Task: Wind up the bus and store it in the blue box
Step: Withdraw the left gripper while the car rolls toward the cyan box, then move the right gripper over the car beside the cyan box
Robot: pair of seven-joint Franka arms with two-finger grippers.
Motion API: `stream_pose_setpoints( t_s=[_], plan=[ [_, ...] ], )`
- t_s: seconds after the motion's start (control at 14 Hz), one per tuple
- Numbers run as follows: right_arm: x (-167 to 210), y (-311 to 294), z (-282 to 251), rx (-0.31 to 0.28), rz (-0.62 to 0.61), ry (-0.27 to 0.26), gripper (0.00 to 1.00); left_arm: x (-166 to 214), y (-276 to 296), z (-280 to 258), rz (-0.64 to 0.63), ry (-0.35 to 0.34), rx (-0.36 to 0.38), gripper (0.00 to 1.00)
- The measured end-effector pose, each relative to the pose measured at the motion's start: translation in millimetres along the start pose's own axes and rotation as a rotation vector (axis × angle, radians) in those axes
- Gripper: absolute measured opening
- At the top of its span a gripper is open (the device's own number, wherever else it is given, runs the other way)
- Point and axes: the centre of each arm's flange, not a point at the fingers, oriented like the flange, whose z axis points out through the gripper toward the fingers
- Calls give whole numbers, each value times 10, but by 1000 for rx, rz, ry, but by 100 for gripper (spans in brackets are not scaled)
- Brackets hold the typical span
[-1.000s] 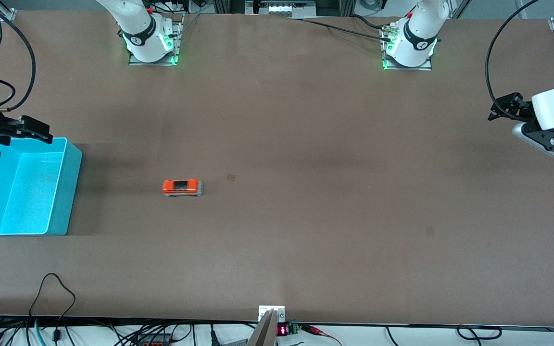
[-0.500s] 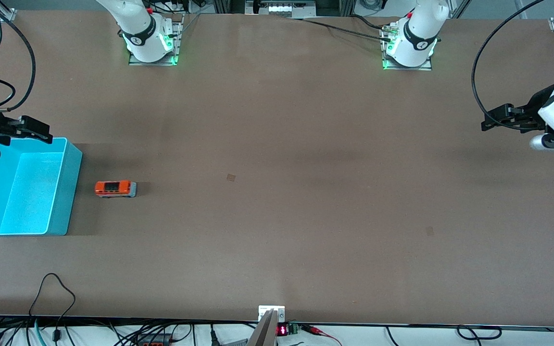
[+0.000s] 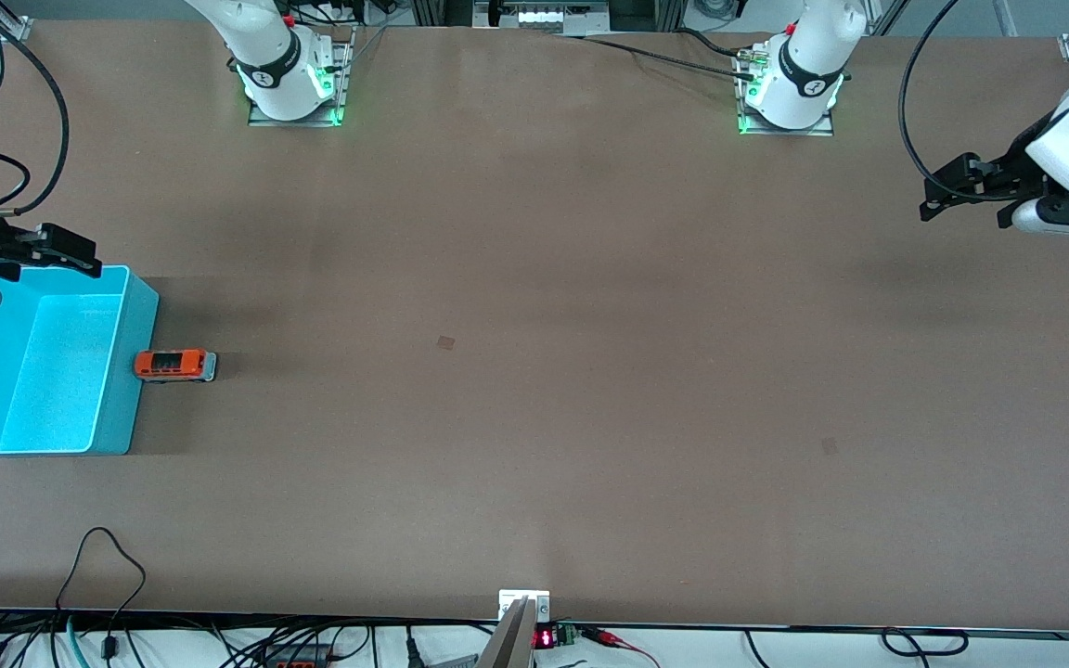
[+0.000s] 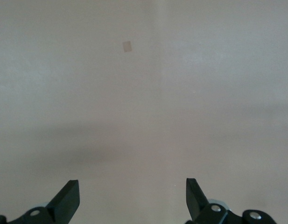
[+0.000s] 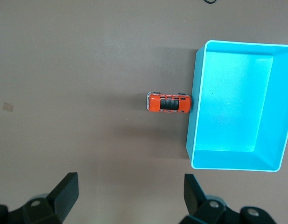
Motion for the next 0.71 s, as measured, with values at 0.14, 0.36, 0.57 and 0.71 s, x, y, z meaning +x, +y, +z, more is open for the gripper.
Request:
stream_pose_setpoints(
  t_s=[0.14, 0.36, 0.57, 0.71],
  plan=[
    [13, -33, 20, 1, -6, -3, 100, 9, 32, 8, 7, 4, 3, 100],
    [83, -230, 136, 1, -40, -24, 100, 16, 25, 0, 5, 10, 3, 100],
    [201, -417, 408, 0, -71, -70, 100, 19, 19, 6, 4, 9, 3, 100],
    [237, -419, 650, 3, -88, -109, 100, 21, 8, 5, 2, 10, 3, 100]
  ],
)
